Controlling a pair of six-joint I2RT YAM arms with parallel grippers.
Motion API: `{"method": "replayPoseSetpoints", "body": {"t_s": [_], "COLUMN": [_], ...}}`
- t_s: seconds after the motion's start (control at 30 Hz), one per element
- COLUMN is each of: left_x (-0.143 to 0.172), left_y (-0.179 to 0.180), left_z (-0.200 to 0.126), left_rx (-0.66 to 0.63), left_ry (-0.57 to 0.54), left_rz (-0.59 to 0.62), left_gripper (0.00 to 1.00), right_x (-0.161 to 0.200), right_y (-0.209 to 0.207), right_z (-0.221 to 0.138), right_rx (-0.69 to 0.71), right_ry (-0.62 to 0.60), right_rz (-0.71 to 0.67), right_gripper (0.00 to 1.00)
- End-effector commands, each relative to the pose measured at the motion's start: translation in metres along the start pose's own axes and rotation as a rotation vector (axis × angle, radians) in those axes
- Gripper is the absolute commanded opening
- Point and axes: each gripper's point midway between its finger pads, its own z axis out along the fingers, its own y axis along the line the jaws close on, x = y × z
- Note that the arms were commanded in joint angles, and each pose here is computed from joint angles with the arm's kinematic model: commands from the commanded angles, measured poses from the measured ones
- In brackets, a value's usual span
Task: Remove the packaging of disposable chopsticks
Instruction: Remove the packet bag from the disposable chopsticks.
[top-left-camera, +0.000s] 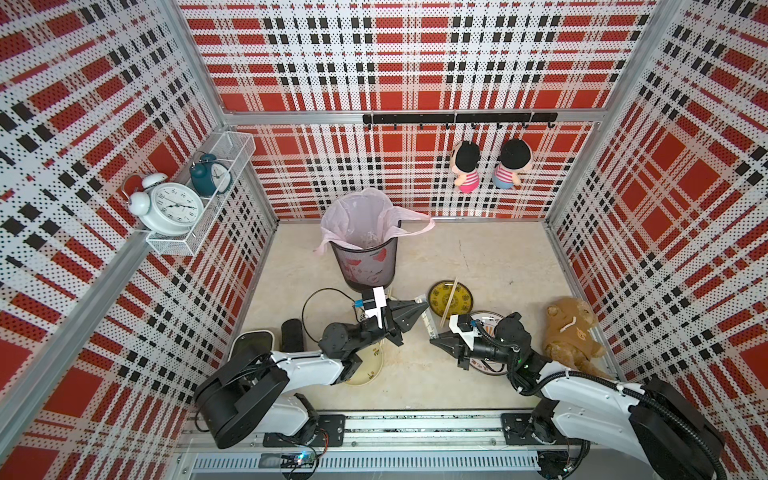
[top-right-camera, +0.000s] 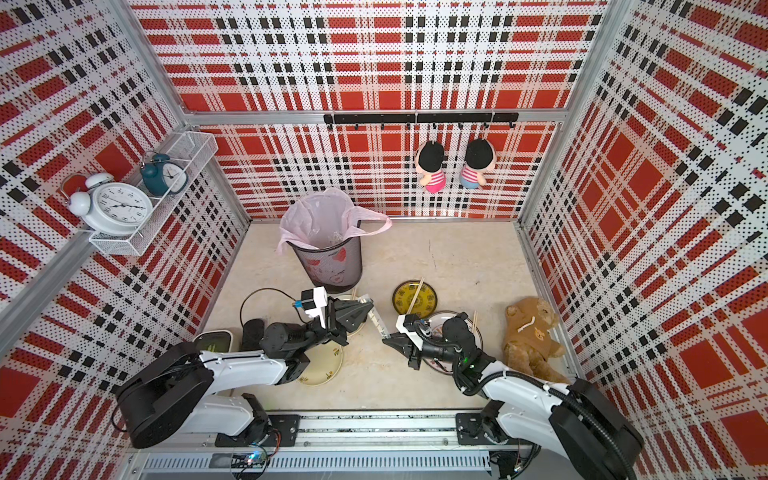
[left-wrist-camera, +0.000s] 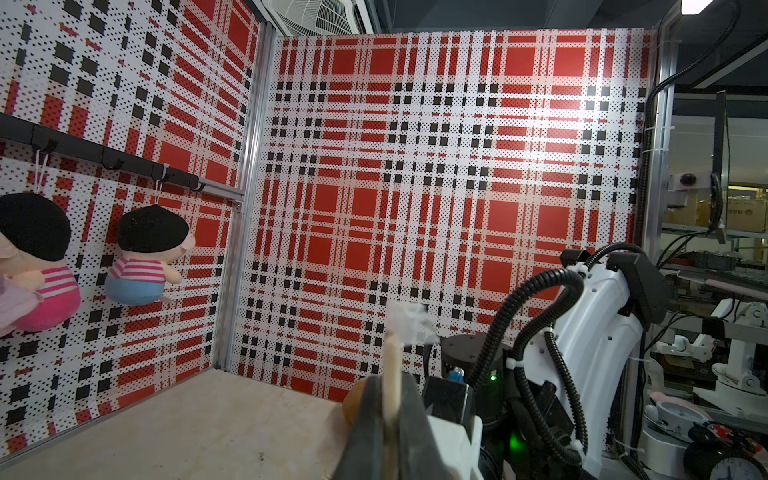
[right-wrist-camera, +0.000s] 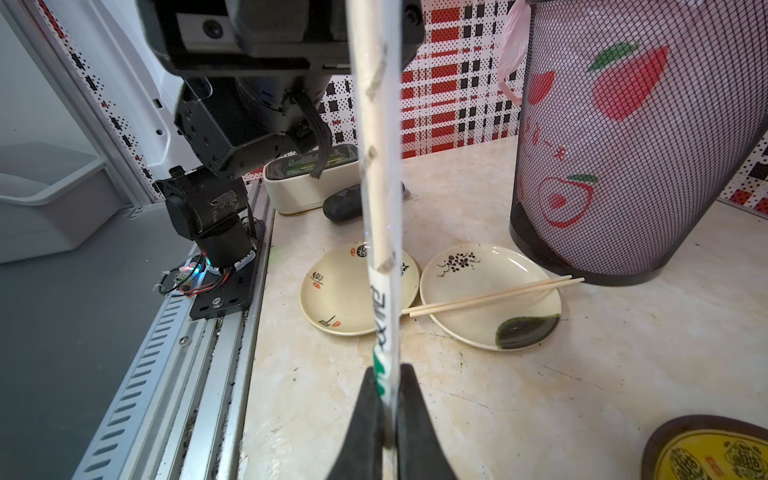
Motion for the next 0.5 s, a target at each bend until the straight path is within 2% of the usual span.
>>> {"method": "replayPoseSetpoints", "body": {"t_s": [0.0, 0.1, 0.33, 0.47], "left_x": [0.081, 0.088, 0.102, 0.105], "left_y": [0.005, 0.003, 0.007, 0.005], "left_z": [-0.020, -0.020, -0.025, -0.029], "left_rx": [-0.021, -0.008, -0.035, -0.031], "left_ry": [0.267, 0.283, 0.312, 0.309], "left_rz": [-0.130, -0.140, -0.159, -0.186], "left_gripper": [0.05, 0.10, 0.09, 0.12], "right_x": [-0.116, -0.119, -0.126, -0.128], "right_y": [0.012, 0.012, 0.014, 0.014], "right_z": [-0.012, -0.013, -0.017, -0.018], "right_rx": [-0.020, -0.020, -0.010, -0.005], "right_ry": [-0.330, -0.338, -0.354, -0.361], "right_rz": [-0.241, -0.245, -0.259, -0.264], "right_gripper": [0.00, 0.00, 0.00, 0.00]}}
